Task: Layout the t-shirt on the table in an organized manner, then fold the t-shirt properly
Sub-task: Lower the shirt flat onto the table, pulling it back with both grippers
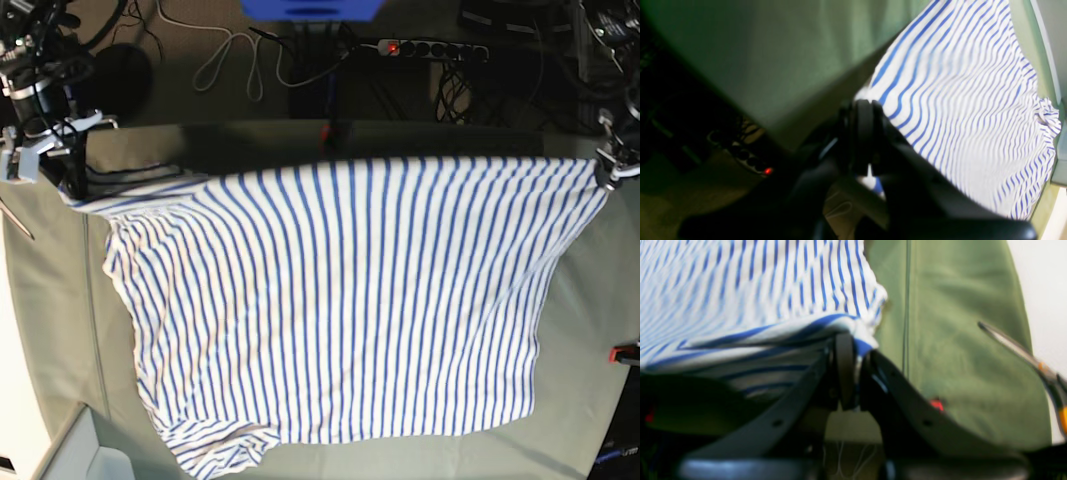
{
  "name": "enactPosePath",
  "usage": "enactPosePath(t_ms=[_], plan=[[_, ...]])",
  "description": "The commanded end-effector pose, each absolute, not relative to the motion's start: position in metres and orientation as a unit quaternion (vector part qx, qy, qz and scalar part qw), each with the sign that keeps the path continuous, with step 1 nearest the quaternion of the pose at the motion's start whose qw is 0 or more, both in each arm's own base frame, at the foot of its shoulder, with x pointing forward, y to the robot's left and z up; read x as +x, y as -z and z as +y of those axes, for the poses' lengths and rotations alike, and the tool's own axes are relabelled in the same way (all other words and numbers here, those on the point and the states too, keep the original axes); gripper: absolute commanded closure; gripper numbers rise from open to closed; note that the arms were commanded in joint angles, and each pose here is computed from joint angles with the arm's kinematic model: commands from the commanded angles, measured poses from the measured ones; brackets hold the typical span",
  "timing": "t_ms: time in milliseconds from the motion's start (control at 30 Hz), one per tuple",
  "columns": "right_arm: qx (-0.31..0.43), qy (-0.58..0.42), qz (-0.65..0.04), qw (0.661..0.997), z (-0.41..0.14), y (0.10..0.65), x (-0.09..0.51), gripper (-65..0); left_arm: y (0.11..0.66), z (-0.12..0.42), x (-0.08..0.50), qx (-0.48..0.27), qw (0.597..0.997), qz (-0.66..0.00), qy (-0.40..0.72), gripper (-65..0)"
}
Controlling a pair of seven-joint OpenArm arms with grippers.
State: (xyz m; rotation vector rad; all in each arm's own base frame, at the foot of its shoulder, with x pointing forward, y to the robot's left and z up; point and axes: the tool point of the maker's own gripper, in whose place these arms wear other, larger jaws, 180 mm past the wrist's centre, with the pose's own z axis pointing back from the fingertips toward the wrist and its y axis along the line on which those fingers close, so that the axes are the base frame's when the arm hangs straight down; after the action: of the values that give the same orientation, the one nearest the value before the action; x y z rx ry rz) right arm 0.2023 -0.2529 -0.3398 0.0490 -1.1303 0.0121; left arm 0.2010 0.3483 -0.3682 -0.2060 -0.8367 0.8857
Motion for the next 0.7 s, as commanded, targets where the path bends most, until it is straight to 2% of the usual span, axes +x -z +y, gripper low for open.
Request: enactPosePath(t_ms=[0,400,667], plan=[[0.021,-0.006,-0.545,0.838,-0.256,0.333,0.199,0.0,0.358,0.358,0.205,-0.086,0.810,-0.410,-0.410,-0.1],[0.030,0.012,-0.525,0.851,-0.253,0.350,0.185,0.0,0.382,0.379,0.186,-0.081,0.794,-0.384,-0.464,-0.1],[0.034,0.010,-0.547,0.837,-0.250,0.341,0.205,0.0,0.375,0.374,0.206,-0.098,0.785,-0.401,-0.462,-0.1]])
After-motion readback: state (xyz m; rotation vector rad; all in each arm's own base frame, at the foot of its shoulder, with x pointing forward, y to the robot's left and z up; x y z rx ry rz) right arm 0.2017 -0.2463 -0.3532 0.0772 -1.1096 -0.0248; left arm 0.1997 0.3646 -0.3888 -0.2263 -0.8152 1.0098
